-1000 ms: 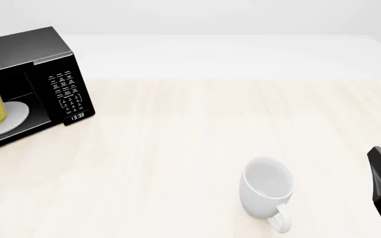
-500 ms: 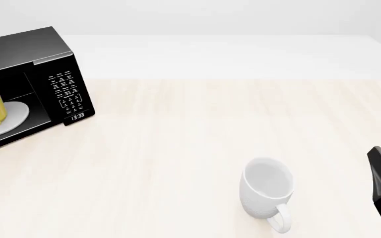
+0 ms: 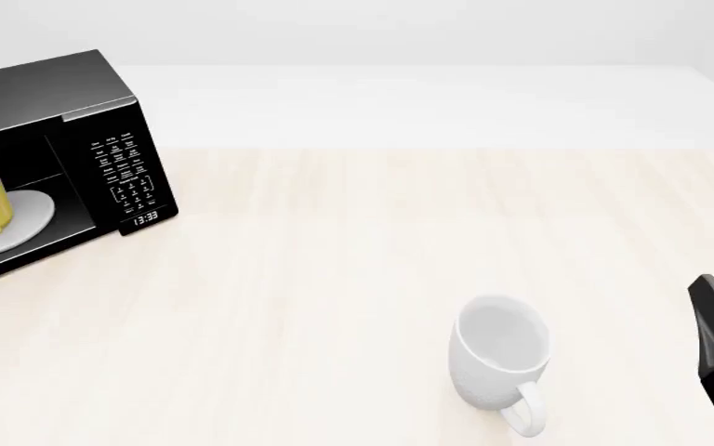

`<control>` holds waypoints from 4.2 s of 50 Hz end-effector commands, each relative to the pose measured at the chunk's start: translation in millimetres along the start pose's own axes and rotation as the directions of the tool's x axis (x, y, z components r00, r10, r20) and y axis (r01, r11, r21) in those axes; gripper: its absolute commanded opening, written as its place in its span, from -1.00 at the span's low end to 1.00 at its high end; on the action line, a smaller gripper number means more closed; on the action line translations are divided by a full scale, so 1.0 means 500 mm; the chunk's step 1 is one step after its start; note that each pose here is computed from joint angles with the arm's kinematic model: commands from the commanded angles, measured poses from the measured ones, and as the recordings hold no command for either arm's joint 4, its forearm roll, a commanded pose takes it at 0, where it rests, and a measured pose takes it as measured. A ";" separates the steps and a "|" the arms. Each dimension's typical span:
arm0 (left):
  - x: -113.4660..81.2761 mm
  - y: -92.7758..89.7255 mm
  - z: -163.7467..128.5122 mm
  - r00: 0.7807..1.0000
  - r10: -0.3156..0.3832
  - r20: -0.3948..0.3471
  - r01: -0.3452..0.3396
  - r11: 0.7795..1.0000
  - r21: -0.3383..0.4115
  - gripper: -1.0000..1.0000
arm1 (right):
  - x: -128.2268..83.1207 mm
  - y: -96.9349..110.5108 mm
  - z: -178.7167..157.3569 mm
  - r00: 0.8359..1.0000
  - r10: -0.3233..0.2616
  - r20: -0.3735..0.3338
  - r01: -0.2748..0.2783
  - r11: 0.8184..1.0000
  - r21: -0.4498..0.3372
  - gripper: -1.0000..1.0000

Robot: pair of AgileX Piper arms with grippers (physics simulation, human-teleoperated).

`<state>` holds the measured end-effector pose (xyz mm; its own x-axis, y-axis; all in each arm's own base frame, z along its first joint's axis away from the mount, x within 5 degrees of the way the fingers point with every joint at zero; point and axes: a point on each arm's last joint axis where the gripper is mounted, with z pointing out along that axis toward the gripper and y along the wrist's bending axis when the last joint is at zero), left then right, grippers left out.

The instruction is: Put the yellow and white mug in the microwave and close it.

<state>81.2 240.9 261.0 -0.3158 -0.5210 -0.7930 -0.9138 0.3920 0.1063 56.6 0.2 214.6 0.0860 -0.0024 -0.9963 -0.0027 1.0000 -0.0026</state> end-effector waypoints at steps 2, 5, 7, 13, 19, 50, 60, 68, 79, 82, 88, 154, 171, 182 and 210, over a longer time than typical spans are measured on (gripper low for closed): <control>0.024 -0.042 0.039 0.999 0.032 -0.039 -0.029 0.998 0.064 1.00 | 0.000 0.000 0.000 1.000 0.000 0.000 0.000 1.000 0.000 1.00; 0.028 -0.045 0.046 0.998 0.040 -0.043 -0.037 0.997 0.068 1.00 | 0.000 0.000 0.000 1.000 0.000 0.000 0.000 1.000 0.000 1.00; 0.031 -0.045 0.052 0.998 0.043 -0.049 -0.040 0.997 0.068 1.00 | 0.000 0.000 0.000 1.000 0.000 0.000 0.000 1.000 0.000 1.00; 0.037 -0.069 0.063 0.996 0.069 -0.061 -0.063 0.993 0.103 1.00 | 0.000 0.000 0.000 1.000 0.000 0.000 0.000 1.000 0.000 1.00; 0.055 -0.090 0.078 0.992 0.095 -0.080 -0.084 0.988 0.133 1.00 | 0.000 0.000 0.000 1.000 0.000 0.000 0.000 1.000 0.000 1.00; 0.090 -0.145 0.092 0.978 0.184 -0.100 -0.160 0.964 0.214 1.00 | 0.000 0.000 0.000 1.000 0.000 0.000 0.000 1.000 0.000 1.00; 0.094 -0.163 0.089 0.974 0.208 -0.093 -0.181 0.954 0.240 1.00 | 0.000 0.000 0.000 1.000 0.000 0.000 0.000 1.000 0.000 1.00; 0.098 -0.186 0.085 0.969 0.229 -0.090 -0.197 0.942 0.272 1.00 | 0.000 0.000 0.000 1.000 0.000 0.000 0.000 1.000 0.000 1.00; 0.098 -0.214 0.077 0.965 0.253 -0.070 -0.220 0.925 0.310 1.00 | 0.000 0.000 0.000 1.000 0.000 0.000 0.000 1.000 0.000 1.00; 0.097 -0.224 0.066 0.963 0.267 -0.039 -0.241 0.915 0.325 1.00 | 0.000 0.000 0.000 1.000 0.000 0.000 0.000 1.000 0.000 1.00; 0.099 -0.233 0.070 0.961 0.273 -0.049 -0.242 0.911 0.335 1.00 | 0.000 0.000 0.000 1.000 0.000 0.000 0.000 1.000 0.000 1.00; 0.041 -0.342 0.075 0.960 0.272 0.063 -0.272 0.860 0.431 1.00 | 0.000 0.000 0.000 1.000 0.000 0.000 0.000 1.000 0.000 1.00; 0.030 -0.379 0.085 0.962 0.267 0.063 -0.266 0.848 0.458 1.00 | 0.000 0.000 0.000 1.000 0.000 0.000 0.000 1.000 0.000 1.00; 0.018 -0.356 0.126 0.986 0.167 -0.020 -0.143 0.897 0.419 1.00 | 0.000 0.000 0.000 1.000 0.000 0.000 0.000 1.000 0.000 1.00; 0.060 -0.373 0.038 0.976 0.219 0.010 -0.196 0.851 0.487 1.00 | 0.000 0.000 0.000 1.000 0.000 0.000 0.000 1.000 0.000 1.00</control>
<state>252.7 177.8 202.8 -0.5370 -0.3822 -0.7520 -0.5778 0.8162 -0.0022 56.6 0.2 214.6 0.0860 -0.0024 -0.9963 -0.0027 1.0000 -0.0026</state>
